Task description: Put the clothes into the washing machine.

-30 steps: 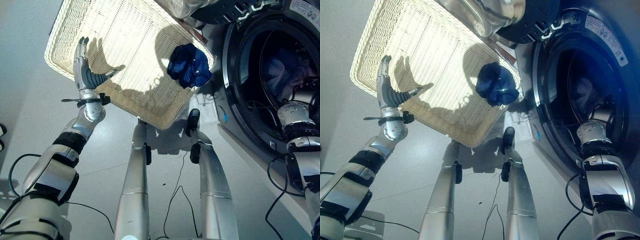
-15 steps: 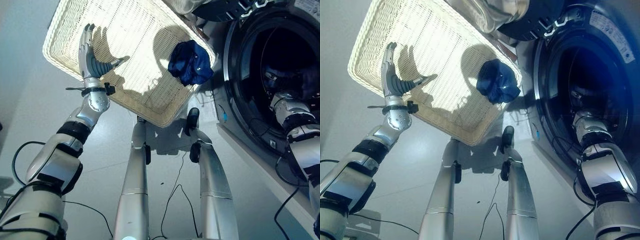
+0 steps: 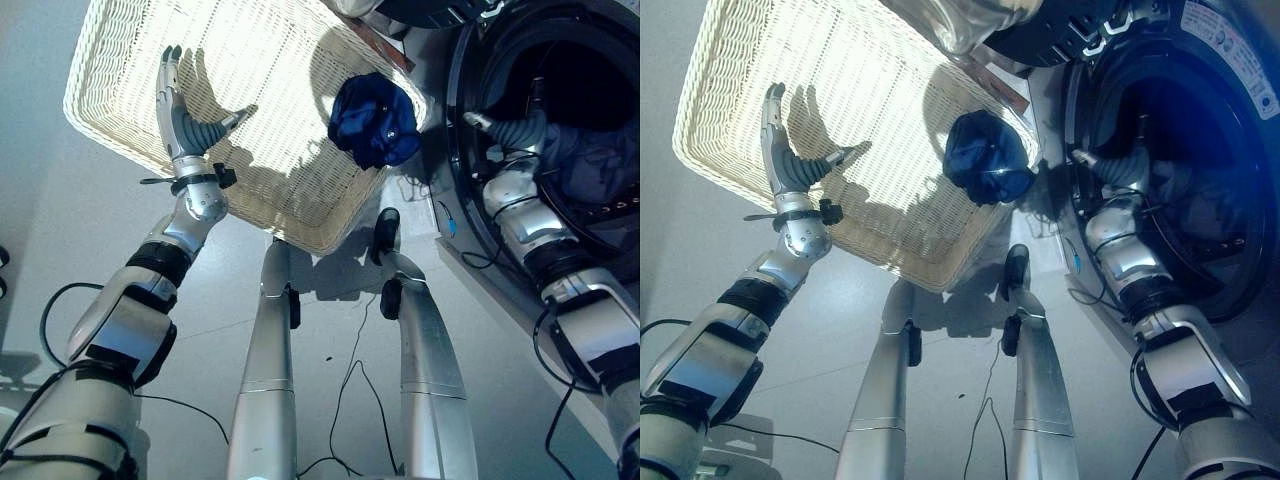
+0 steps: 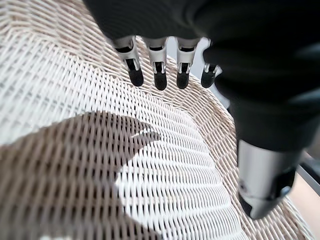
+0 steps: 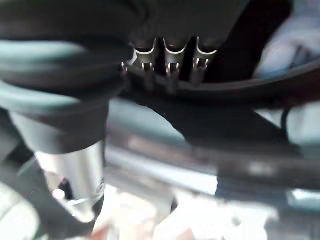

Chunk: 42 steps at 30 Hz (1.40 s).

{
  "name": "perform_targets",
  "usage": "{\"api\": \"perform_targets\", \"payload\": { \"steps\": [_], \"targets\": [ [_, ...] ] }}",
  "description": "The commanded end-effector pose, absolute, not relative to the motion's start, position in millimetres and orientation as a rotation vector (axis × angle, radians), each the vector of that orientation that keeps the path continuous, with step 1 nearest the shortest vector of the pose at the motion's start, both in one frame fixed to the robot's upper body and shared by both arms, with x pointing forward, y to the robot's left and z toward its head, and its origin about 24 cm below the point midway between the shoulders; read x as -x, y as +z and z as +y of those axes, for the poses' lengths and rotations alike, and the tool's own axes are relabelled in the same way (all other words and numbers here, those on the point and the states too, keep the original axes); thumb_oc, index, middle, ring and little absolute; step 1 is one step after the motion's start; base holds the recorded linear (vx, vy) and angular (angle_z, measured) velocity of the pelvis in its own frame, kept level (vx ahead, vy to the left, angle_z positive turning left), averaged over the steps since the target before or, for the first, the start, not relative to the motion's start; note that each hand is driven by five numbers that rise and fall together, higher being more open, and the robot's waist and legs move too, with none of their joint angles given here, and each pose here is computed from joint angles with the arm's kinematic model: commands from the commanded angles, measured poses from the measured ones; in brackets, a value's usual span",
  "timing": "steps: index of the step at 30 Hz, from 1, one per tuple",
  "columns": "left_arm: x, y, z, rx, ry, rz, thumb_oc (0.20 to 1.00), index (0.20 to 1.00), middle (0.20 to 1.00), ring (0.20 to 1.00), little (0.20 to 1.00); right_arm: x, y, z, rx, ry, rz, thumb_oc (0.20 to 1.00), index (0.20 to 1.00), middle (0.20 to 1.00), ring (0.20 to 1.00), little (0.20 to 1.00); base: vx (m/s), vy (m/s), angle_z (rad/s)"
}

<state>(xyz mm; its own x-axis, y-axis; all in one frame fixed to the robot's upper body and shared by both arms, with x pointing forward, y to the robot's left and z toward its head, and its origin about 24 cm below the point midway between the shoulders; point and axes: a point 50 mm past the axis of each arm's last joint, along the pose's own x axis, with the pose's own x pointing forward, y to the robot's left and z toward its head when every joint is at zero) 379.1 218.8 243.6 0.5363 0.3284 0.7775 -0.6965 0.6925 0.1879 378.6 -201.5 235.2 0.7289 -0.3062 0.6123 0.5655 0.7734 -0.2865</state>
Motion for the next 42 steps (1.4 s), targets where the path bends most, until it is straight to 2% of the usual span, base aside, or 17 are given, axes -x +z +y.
{"api": "perform_targets", "payload": {
  "steps": [1,4,12,24,35,42],
  "targets": [
    [-377,249,214,-0.433,0.706,-0.833,1.0,1.0,1.0,1.0,1.0,-367,228,-177,0.575,-0.39,-0.687,1.0,1.0,1.0,1.0,1.0,-0.01,0.039,0.01],
    [-377,243,211,-0.421,0.713,-0.827,1.0,1.0,1.0,1.0,1.0,-360,214,-149,0.65,-0.268,-0.71,1.0,1.0,1.0,1.0,1.0,-0.01,0.051,-0.02],
    [-376,238,208,-0.405,0.719,-0.82,1.0,1.0,1.0,1.0,1.0,-348,211,-119,0.756,-0.13,-0.831,1.0,1.0,1.0,1.0,1.0,0.0,0.008,0.01],
    [-383,251,205,-0.405,0.704,-0.806,1.0,1.0,1.0,1.0,1.0,-351,234,-88,0.92,-0.052,-0.967,1.0,1.0,1.0,1.0,1.0,0.0,-0.017,0.0],
    [-390,265,191,-0.415,0.632,-0.821,1.0,1.0,1.0,1.0,1.0,-382,250,-72,1.141,-0.123,-0.85,1.0,1.0,1.0,1.0,1.0,0.01,-0.036,0.04],
    [-393,272,178,-0.423,0.59,-0.84,1.0,1.0,1.0,1.0,1.0,-409,241,-92,1.298,-0.215,-0.582,1.0,1.0,1.0,1.0,1.0,0.02,-0.036,0.08]
  ]
}}
